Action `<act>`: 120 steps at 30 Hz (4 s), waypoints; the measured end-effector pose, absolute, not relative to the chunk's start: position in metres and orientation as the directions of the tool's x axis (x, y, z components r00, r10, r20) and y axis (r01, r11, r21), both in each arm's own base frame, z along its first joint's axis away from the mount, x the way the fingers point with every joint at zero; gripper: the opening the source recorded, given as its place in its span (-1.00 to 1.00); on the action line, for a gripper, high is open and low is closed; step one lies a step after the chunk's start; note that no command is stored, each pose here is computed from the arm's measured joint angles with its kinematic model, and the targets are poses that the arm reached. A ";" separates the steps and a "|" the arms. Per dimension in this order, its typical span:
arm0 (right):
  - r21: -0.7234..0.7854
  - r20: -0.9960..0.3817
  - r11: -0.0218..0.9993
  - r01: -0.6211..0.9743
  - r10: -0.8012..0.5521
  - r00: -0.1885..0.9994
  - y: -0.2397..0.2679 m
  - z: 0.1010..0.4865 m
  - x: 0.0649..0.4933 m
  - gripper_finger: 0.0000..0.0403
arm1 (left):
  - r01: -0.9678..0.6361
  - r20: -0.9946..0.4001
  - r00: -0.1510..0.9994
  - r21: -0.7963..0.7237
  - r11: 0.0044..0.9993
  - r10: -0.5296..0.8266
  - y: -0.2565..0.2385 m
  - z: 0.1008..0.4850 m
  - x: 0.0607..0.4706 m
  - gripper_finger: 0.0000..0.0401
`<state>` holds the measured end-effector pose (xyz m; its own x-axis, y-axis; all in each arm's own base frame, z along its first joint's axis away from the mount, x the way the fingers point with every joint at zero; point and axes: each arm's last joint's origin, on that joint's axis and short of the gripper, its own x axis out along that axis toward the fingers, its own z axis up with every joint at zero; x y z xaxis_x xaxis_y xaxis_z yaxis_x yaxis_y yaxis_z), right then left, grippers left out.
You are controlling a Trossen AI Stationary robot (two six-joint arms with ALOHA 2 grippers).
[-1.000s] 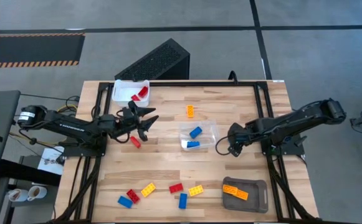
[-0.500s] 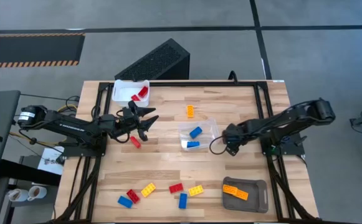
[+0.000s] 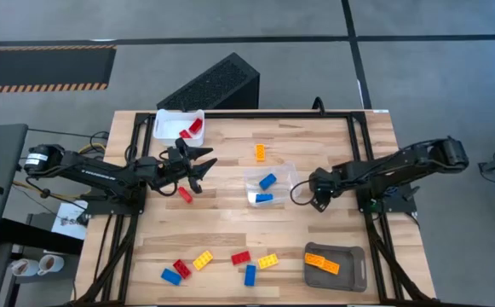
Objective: Sort & place blocks by color
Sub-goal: Put the blue game piece into the transparent bin, then put the yellow game piece into the black bin
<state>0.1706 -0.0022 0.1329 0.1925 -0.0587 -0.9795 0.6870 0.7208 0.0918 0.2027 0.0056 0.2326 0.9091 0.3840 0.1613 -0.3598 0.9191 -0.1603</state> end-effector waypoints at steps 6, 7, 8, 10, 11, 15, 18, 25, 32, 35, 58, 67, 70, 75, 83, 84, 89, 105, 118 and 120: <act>0.047 -0.968 0.683 0.729 -0.149 0.201 -0.004 0.145 0.154 -0.41 | -0.360 0.157 0.910 -0.159 0.919 0.384 0.006 0.232 0.203 -0.14; 0.034 -0.964 0.672 0.740 -0.173 0.201 -0.005 0.147 0.151 -0.43 | -0.362 0.153 0.910 -0.158 0.919 0.385 0.006 0.232 0.203 -0.14; 0.029 -0.961 0.664 0.747 -0.188 0.205 -0.005 0.150 0.148 -0.43 | -0.364 0.148 0.910 -0.157 0.918 0.387 0.006 0.231 0.203 -0.14; 0.050 -0.951 0.652 0.756 -0.201 0.235 -0.006 0.157 0.143 -0.43 | -0.365 0.147 0.910 -0.157 0.918 0.387 0.006 0.231 0.203 -0.14; 0.075 -0.943 0.648 0.758 -0.202 0.266 -0.006 0.161 0.142 -0.43 | -0.368 0.146 0.909 -0.157 0.916 0.390 0.006 0.231 0.203 -0.14; 0.198 -0.850 0.686 0.700 -0.236 0.472 -0.004 0.180 0.148 -0.43 | -0.375 0.145 0.906 -0.157 0.914 0.397 0.007 0.231 0.203 -0.14; 0.270 -0.699 0.743 0.612 -0.286 0.656 -0.001 0.197 0.160 -0.39 | -0.382 0.142 0.904 -0.156 0.911 0.404 0.008 0.231 0.203 -0.14; 0.321 -0.333 0.887 0.331 -0.222 0.917 0.010 0.231 0.190 -0.27 | -0.385 0.140 0.903 -0.155 0.910 0.406 0.009 0.230 0.203 -0.13; 0.247 -0.057 0.960 0.130 -0.119 0.991 0.021 0.250 0.203 -0.31 | -0.387 0.139 0.903 -0.145 0.911 0.405 0.009 0.230 0.203 -0.13; 0.264 -0.121 0.947 0.184 -0.157 0.980 0.013 0.230 0.207 -0.28 | -0.385 0.139 0.904 -0.144 0.912 0.404 0.009 0.230 0.203 -0.13; 0.347 -0.439 0.867 0.357 -0.186 0.879 -0.008 0.151 0.220 0.02 | -0.402 0.138 0.896 -0.148 0.904 0.421 0.009 0.230 0.203 -0.14; 0.398 -0.410 0.851 0.343 -0.170 0.896 -0.008 0.159 0.222 0.15 | -0.403 0.136 0.896 -0.148 0.903 0.422 0.009 0.230 0.203 -0.14; 0.407 -0.372 0.854 0.324 -0.170 0.913 -0.008 0.169 0.225 0.15 | -0.403 0.136 0.896 -0.147 0.903 0.422 0.009 0.230 0.203 -0.14; 0.381 -0.334 0.876 0.297 -0.169 0.927 -0.007 0.180 0.229 0.13 | -0.403 0.136 0.896 -0.147 0.903 0.422 0.009 0.230 0.203 -0.14; 0.378 -0.314 0.887 0.265 -0.147 0.938 -0.002 0.184 0.231 0.07 | -0.311 0.151 0.933 -0.126 0.942 0.328 0.007 0.231 0.204 -0.14; 0.381 -0.302 0.889 0.254 -0.141 0.943 0.000 0.185 0.232 0.07 | -0.297 0.154 0.937 -0.124 0.947 0.314 0.006 0.232 0.204 -0.14; 0.377 -0.230 0.908 0.183 -0.100 0.968 0.010 0.192 0.234 0.07 | -0.290 0.158 0.938 -0.124 0.949 0.308 0.006 0.233 0.204 -0.14; 0.267 -0.265 0.963 0.041 0.033 0.964 0.059 0.247 0.254 0.06 | -0.295 0.150 0.938 -0.123 0.948 0.311 0.006 0.232 0.204 -0.14; 0.086 -0.301 0.969 -0.231 0.247 0.921 0.147 0.255 0.261 0.06 | -0.289 0.146 0.938 -0.173 0.941 0.315 0.006 0.232 0.204 -0.14; 0.073 -0.341 0.970 -0.231 0.242 0.908 0.154 0.246 0.271 0.06 | -0.289 0.145 0.938 -0.176 0.941 0.315 0.006 0.232 0.204 -0.13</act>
<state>0.2714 0.1539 0.2455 0.9084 0.2420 -0.3410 -0.2313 0.9702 0.0726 0.2044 0.0062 0.2315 0.9381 0.3148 0.1448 -0.2888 0.9412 -0.1755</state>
